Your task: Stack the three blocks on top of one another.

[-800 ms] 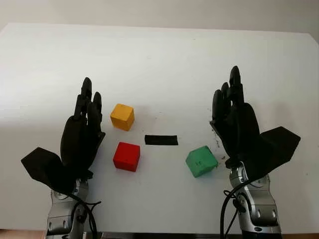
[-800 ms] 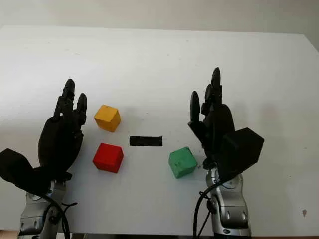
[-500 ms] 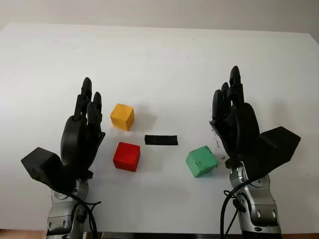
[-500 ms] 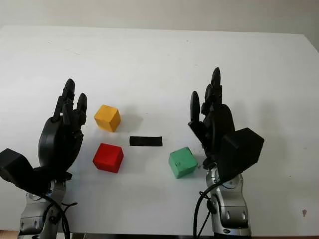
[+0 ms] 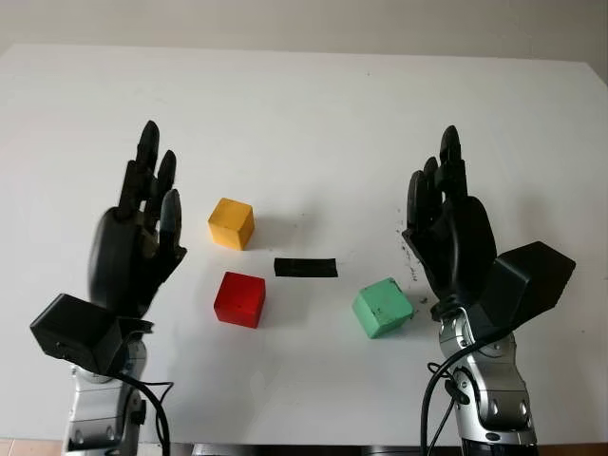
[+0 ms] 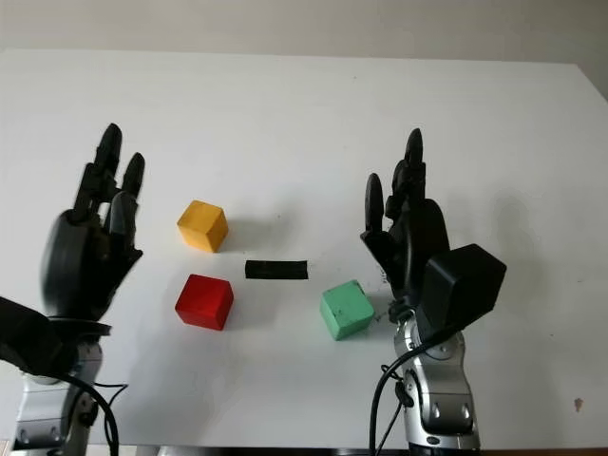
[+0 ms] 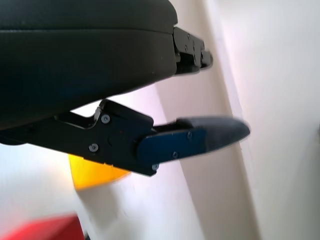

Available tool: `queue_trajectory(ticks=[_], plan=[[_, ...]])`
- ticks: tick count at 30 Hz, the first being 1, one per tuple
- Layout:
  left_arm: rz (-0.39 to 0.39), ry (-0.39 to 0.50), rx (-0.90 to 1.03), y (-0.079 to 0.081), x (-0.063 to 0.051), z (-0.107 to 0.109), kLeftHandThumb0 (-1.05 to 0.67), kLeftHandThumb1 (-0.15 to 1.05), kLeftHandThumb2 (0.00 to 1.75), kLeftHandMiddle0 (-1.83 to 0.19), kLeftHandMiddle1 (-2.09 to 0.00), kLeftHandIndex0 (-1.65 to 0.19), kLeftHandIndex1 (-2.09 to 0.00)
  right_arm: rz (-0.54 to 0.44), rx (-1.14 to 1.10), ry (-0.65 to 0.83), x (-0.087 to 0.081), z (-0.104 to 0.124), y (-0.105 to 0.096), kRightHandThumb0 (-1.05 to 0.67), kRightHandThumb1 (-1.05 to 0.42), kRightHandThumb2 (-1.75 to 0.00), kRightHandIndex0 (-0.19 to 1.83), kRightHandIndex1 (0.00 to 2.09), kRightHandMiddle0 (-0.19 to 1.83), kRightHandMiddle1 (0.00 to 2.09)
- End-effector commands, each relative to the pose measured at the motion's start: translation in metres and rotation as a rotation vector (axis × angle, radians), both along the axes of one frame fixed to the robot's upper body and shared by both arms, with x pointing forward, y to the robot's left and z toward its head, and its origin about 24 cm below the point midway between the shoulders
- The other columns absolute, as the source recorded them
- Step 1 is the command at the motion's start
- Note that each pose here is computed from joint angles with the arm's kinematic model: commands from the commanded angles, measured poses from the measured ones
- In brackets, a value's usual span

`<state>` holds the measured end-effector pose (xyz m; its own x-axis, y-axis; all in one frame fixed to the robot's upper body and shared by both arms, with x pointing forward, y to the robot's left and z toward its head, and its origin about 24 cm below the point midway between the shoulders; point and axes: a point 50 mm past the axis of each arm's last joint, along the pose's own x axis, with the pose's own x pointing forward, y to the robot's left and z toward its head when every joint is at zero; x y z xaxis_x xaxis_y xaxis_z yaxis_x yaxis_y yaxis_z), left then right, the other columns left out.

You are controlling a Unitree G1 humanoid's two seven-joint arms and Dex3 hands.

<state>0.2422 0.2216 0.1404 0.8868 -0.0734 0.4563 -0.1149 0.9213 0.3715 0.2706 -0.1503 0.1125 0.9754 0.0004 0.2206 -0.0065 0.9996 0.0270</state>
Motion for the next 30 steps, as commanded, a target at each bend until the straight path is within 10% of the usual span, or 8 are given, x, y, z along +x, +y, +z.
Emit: queue_trajectory(ticks=[1, 12, 30], plan=[[-0.007, -0.03, 0.123, 0.008, -0.007, 0.016, -0.72, 1.05, 0.2, -0.23, -0.02, -0.38, -0.08, -0.004, -0.003, -0.034, 0.0, 0.006, 0.001, -0.64, -1.05, -0.62, -0.19, 0.0, -0.19, 0.0], [-0.036, -0.037, 0.545, 0.02, -0.025, 0.068, -0.77, 0.97, 0.04, 0.0, -0.02, -0.43, -0.06, 0.001, -0.022, -0.037, 0.005, 0.01, 0.006, -0.66, -1.05, -0.63, -0.19, 0.0, -0.19, 0.0], [-0.086, -0.009, 0.946, 0.0, -0.019, 0.067, -0.85, 0.91, 0.06, 0.05, -0.04, -0.57, -0.08, -0.004, -0.028, -0.027, 0.005, 0.011, 0.008, -0.67, -1.05, -0.63, -0.19, 0.0, -0.19, 0.0]])
